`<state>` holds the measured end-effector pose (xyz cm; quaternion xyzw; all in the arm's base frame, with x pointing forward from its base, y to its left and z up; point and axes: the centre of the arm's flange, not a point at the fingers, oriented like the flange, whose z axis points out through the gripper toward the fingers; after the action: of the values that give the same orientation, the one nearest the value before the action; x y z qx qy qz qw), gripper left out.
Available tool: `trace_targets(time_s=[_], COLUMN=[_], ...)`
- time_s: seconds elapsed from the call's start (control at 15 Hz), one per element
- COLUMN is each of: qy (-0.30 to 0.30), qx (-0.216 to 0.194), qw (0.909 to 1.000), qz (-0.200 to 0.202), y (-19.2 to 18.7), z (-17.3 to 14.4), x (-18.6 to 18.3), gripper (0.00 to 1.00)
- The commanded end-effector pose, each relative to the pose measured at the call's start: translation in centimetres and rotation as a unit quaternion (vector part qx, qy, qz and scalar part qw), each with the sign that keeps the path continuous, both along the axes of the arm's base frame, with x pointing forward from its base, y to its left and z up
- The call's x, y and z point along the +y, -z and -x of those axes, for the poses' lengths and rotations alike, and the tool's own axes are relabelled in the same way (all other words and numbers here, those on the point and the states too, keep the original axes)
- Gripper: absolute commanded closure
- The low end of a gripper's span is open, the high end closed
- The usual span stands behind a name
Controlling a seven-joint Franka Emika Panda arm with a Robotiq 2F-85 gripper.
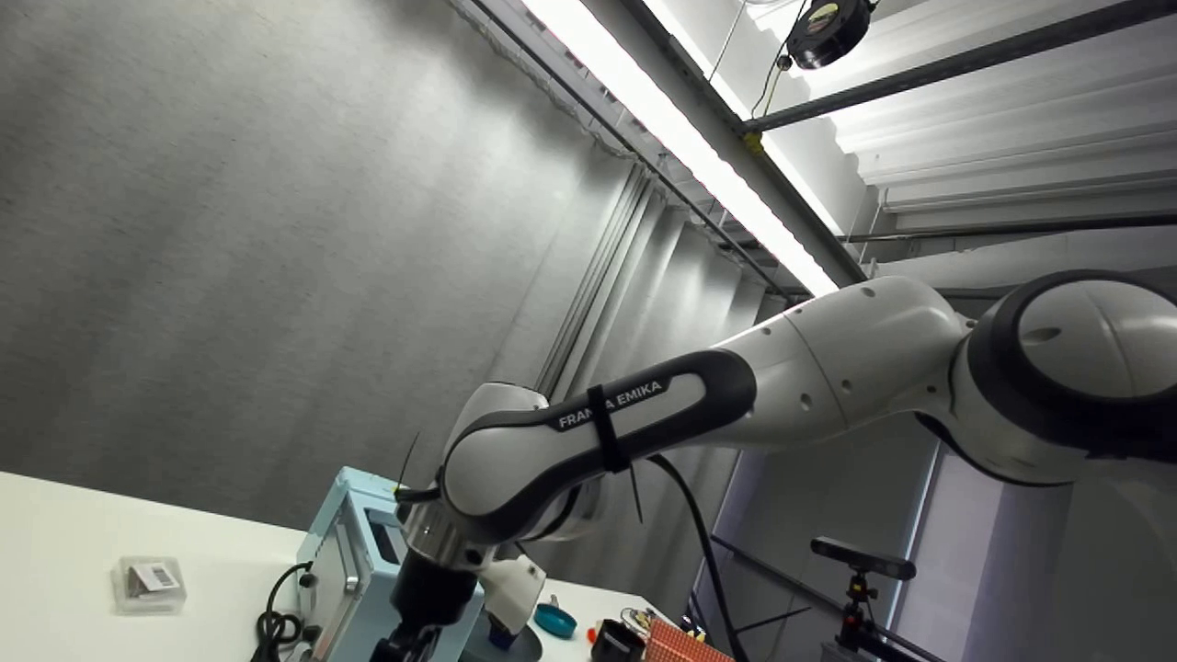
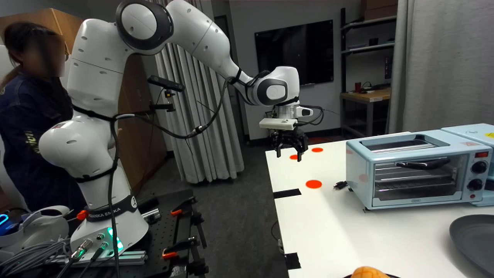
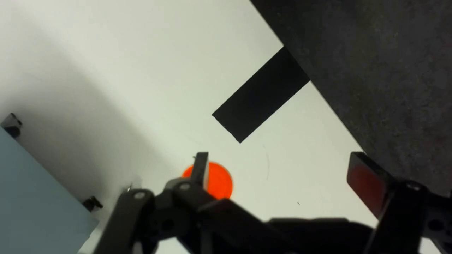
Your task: Move the orange disc to the right
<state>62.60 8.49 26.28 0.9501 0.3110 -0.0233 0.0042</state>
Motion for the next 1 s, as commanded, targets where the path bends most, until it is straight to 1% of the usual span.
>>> trace_targets(time_s=[0.0,0.27,0.33,0.53,0.73,0.93], qy=[0.000,0.001,-0.001,0.019,0.037,0.060], qx=[0.000,-0.002,-0.011,-0.044,-0.080,-0.091], qw=[1.0000,1.0000,0.9999,0.9986,0.9950,0.9924], qz=[0.000,0.000,0.004,-0.023,-0.046,-0.058], y=[0.1,0.0,-0.1,0.1,0.2,1.3], z=[-0.1,-0.2,-0.7,-2.8,-4.7,-5.5], x=[0.0,0.0,-0.3,-0.6,-0.3,0.2], gripper=[0.00,0.00,0.00,0.00,0.00,0.00])
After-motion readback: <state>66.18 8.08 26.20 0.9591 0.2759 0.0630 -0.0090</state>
